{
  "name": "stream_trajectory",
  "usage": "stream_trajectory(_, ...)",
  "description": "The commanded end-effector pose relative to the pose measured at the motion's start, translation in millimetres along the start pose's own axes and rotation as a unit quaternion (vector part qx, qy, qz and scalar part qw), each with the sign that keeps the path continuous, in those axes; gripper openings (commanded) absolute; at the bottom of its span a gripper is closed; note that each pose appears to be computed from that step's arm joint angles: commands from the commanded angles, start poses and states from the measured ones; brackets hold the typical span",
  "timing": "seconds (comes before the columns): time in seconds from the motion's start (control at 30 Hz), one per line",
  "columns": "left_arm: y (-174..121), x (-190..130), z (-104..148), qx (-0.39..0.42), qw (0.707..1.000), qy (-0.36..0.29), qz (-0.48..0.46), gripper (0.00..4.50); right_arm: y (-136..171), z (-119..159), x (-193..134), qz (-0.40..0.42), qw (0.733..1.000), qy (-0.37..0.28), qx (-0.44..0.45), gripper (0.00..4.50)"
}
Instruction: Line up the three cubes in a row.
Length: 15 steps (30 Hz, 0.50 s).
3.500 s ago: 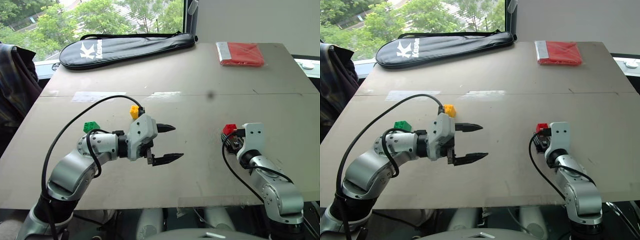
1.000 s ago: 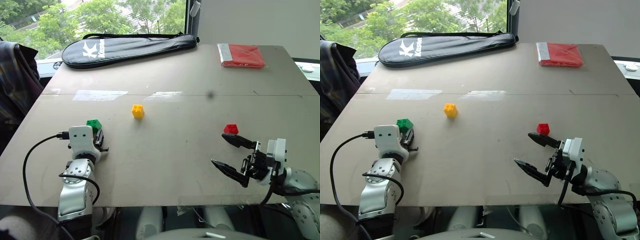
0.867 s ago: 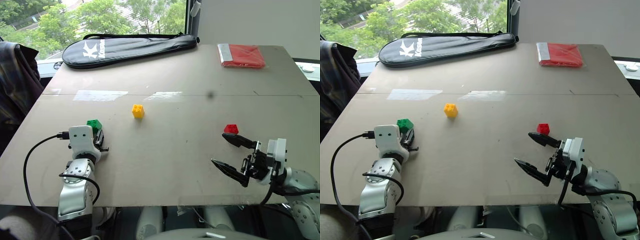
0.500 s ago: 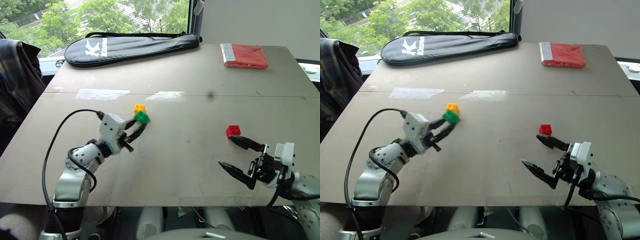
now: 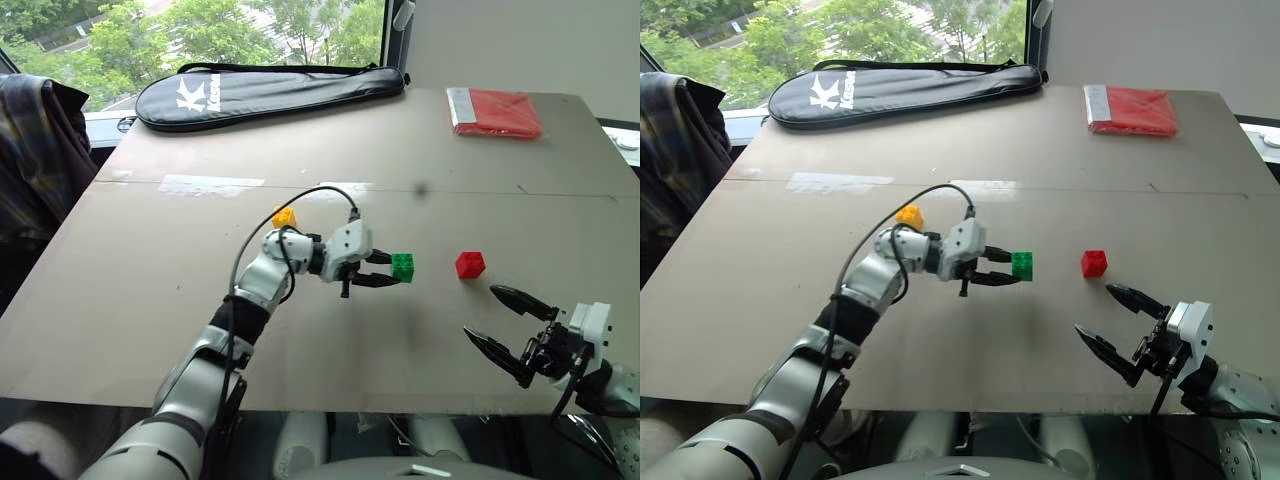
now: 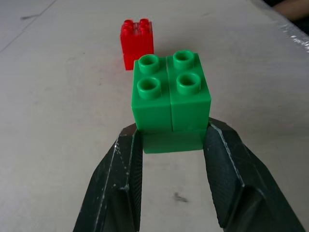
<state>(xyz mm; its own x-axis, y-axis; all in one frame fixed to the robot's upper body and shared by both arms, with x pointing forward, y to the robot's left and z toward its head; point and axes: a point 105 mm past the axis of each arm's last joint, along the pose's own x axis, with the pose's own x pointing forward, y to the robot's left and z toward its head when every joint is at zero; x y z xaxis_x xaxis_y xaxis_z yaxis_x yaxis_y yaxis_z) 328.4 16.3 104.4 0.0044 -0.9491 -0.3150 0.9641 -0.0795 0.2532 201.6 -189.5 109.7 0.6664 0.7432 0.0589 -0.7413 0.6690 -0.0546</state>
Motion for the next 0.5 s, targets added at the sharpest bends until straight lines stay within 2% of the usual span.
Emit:
stream_trajectory(0.03,11,15,3,0.026,1.000,0.010,0.003,1.21,-3,3,-10,-0.027,0.999,-0.002,-0.020,4.50)
stream_trajectory(0.2,14,32,-3,0.024,0.999,0.021,-0.003,1.21,-2,1,-12,-0.046,0.999,-0.006,-0.022,4.50)
stream_trajectory(0.5,21,39,-7,0.009,0.999,0.027,0.015,1.21,0,3,-13,-0.052,0.998,-0.011,-0.025,4.50)
